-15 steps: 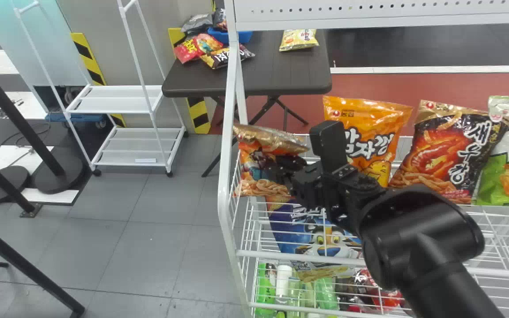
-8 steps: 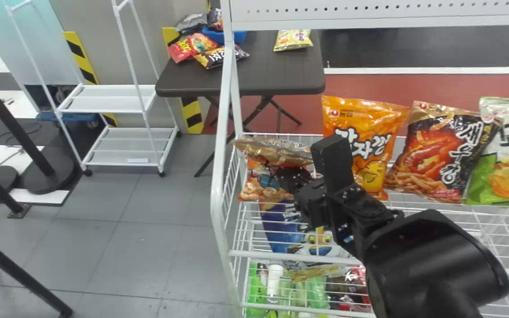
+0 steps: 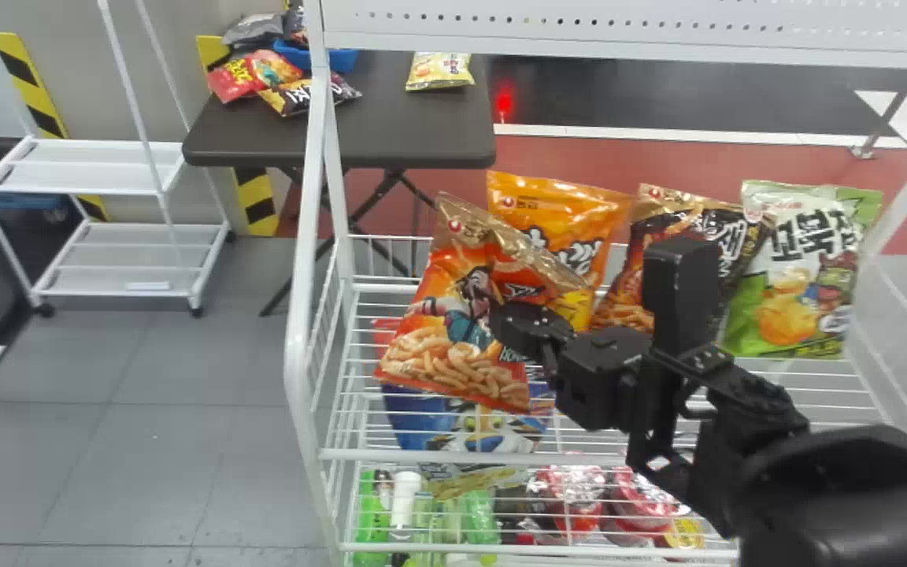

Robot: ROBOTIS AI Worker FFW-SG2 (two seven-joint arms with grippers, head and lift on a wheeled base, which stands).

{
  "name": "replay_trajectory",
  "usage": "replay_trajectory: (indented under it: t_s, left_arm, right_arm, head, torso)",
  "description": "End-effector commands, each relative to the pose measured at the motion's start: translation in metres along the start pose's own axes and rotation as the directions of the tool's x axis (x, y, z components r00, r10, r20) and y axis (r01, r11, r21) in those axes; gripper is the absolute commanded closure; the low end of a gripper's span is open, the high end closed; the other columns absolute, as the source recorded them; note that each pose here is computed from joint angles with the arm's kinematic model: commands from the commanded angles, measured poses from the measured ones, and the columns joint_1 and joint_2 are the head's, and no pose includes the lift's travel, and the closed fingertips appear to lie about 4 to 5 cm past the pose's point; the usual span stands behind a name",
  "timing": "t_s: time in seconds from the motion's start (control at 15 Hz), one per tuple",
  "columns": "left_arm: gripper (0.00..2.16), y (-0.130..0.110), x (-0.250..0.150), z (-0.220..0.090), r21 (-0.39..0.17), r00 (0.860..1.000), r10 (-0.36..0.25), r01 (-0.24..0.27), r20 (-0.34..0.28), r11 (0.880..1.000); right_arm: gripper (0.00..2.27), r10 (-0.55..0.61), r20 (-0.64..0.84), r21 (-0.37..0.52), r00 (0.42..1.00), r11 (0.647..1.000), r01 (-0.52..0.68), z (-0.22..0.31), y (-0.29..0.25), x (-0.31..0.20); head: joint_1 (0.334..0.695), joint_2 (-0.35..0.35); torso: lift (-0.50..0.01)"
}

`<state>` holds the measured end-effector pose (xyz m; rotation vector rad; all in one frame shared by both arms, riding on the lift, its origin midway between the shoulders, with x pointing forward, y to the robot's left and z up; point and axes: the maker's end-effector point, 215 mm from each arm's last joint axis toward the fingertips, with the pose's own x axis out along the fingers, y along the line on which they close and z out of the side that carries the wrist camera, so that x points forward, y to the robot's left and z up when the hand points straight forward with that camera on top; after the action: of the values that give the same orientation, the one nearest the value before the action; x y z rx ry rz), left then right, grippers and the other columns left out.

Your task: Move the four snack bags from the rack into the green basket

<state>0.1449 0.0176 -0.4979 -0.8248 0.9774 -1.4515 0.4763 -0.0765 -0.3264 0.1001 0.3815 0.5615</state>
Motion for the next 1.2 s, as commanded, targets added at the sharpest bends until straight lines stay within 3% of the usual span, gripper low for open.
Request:
replay_trajectory:
  t_s: [0.0, 0.13, 0.2, 0.47, 0.67, 1.13]
  left_arm:
    - [1.99, -0.002, 0.000, -0.001, 0.002, 1.000, -0.009, 0.009, 0.000, 1.000]
    - [1.99, -0.002, -0.001, 0.001, 0.025, 1.000, -0.007, 0.007, 0.002, 1.000]
    - [1.99, -0.001, -0.002, 0.002, 0.029, 1.000, -0.006, 0.006, 0.004, 1.000]
    - [1.99, -0.002, 0.002, 0.003, 0.037, 1.000, -0.012, 0.012, 0.002, 0.999]
    - [1.99, -0.002, 0.004, 0.001, 0.034, 1.000, -0.011, 0.011, 0.000, 0.999]
    - [1.99, -0.003, 0.004, -0.002, 0.043, 1.000, -0.012, 0.012, 0.001, 0.999]
  right_arm:
    - [2.01, -0.056, -0.045, -0.004, 0.997, 0.998, 0.055, -0.005, -0.013, -0.053]
    - [2.01, -0.102, -0.128, -0.003, 0.986, 0.995, 0.102, -0.028, -0.022, -0.102]
    - [2.01, -0.090, -0.157, 0.033, 0.983, 0.995, 0.096, -0.038, -0.020, -0.122]
    - [2.01, -0.026, -0.285, 0.151, 0.958, 0.986, 0.071, -0.103, 0.005, -0.176]
    - [2.01, 0.058, -0.391, 0.241, 0.919, 0.970, 0.041, -0.167, 0.031, -0.185]
    - [2.01, 0.159, -0.561, 0.262, 0.812, 0.965, -0.009, -0.289, 0.064, -0.171]
  head:
    - [0.695, -0.094]
    - [0.695, -0.155]
    - [0.695, -0.218]
    - [0.695, -0.348]
    - [0.695, -0.350]
    - [0.695, -0.350]
  torso:
    - [0.000]
    - [0.000]
    - [0.000]
    - [0.000]
    - [0.000]
    - [0.000]
